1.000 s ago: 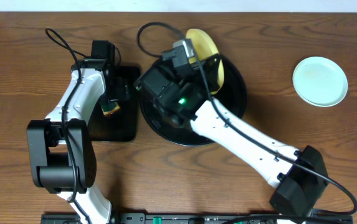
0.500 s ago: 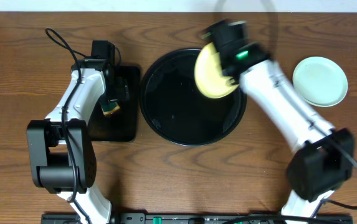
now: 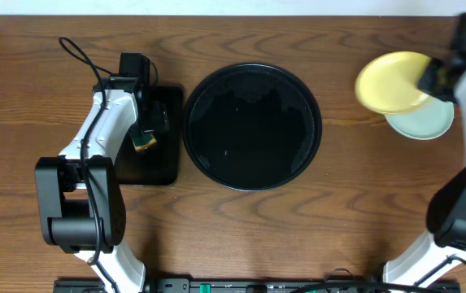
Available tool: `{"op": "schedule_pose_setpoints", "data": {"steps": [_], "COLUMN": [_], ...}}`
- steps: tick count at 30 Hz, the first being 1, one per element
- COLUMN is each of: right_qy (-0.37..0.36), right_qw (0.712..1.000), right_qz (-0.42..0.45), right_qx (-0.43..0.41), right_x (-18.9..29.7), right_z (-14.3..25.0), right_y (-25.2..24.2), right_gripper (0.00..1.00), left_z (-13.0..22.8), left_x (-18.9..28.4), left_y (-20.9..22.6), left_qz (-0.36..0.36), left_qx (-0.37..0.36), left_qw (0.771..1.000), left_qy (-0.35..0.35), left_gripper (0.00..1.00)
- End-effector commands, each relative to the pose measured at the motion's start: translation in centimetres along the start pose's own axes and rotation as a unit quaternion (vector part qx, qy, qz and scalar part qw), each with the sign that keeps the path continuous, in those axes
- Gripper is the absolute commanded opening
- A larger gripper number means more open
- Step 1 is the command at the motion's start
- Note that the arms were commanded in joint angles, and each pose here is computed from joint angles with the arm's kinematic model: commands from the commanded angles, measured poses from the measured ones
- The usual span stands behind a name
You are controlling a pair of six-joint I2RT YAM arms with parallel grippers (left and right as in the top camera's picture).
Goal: Clean dirty plates on tray and stack at the side
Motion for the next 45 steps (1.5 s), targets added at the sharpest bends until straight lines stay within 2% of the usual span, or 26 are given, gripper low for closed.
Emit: {"op": "schedule_pose_setpoints", "data": {"steps": [1, 6, 12, 13, 14, 16, 17, 20, 22, 27, 29, 33, 35, 38, 45], "right_qy": [0.016, 0.047, 0.09, 0.097, 0.102, 0.113, 0.117, 0.119, 0.114, 0.093, 0.095, 0.113, 0.13, 0.164, 0.173], "right_qw": [0.999, 0.995, 0.991, 0.99, 0.99, 0.99, 0.989, 0.989, 0.989, 0.973, 0.961, 0.946, 0.939, 0.926, 0.906], "right_qz": [0.003, -0.019, -0.045, -0.045, -0.044, -0.043, -0.043, -0.055, -0.091, -0.201, -0.236, -0.251, -0.256, -0.259, -0.274], "right_qx": [-0.042, -0.081, -0.089, -0.087, -0.083, -0.076, -0.076, -0.065, -0.027, 0.072, 0.113, 0.17, 0.189, 0.22, 0.273], "right_x": [-2.0, -5.0, -9.2, -9.9, -10.4, -11.1, -11.1, -10.2, -8.9, -4.2, -2.3, 0.0, 0.7, 1.5, 2.9], "right_z": [-0.7, -1.1, -0.2, 0.1, 0.3, 0.8, 0.9, 0.9, 0.7, 0.6, 1.4, 3.4, 4.8, 7.1, 9.8], "right_y": [-2.6, -5.4, -5.7, -5.6, -5.5, -5.4, -5.4, -4.9, -4.0, -0.6, 1.0, 4.0, 5.5, 7.7, 11.5], "right_gripper": [0.01, 0.01, 0.02, 0.06, 0.15, 0.45, 0.51, 0.55, 0.57, 0.8, 0.86, 0.89, 0.99, 0.99, 0.99], "left_z": [0.3, 0.3, 0.3, 0.3, 0.3, 0.3, 0.3, 0.3, 0.3, 0.3, 0.3, 0.3, 0.3, 0.3, 0.3], "left_x": [0.1, 0.1, 0.1, 0.1, 0.1, 0.1, 0.1, 0.1, 0.1, 0.1, 0.1, 0.1, 0.1, 0.1, 0.1], "left_y": [0.1, 0.1, 0.1, 0.1, 0.1, 0.1, 0.1, 0.1, 0.1, 0.1, 0.1, 0.1, 0.1, 0.1, 0.1], "left_qz": [-0.006, -0.006, -0.006, -0.006, -0.006, -0.006, -0.006, -0.006, -0.006, -0.006, -0.006, -0.006, -0.006, -0.006, -0.006], "left_qx": [0.002, 0.002, 0.002, 0.002, 0.002, 0.002, 0.002, 0.002, 0.002, 0.002, 0.002, 0.002, 0.002, 0.002, 0.002], "left_qw": [1.0, 1.0, 1.0, 1.0, 1.0, 1.0, 1.0, 1.0, 1.0, 1.0, 1.0, 1.0, 1.0, 1.0, 1.0], "left_qy": [0.001, 0.001, 0.001, 0.001, 0.001, 0.001, 0.001, 0.001, 0.001, 0.001, 0.001, 0.001, 0.001, 0.001, 0.001], "left_gripper": [0.85, 0.85, 0.85, 0.85, 0.85, 0.85, 0.85, 0.85, 0.85, 0.85, 0.85, 0.85, 0.85, 0.85, 0.85]}}
Point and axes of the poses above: each gripper's point midway between its finger pads, its own x axis back along the fingers, its own y axis along the line the jaws close on, z = x × y, the point moved 8 cm from there along x, back along the fingers, and after that the axes turned 5 degrees about -x, right-handed, at the moved point
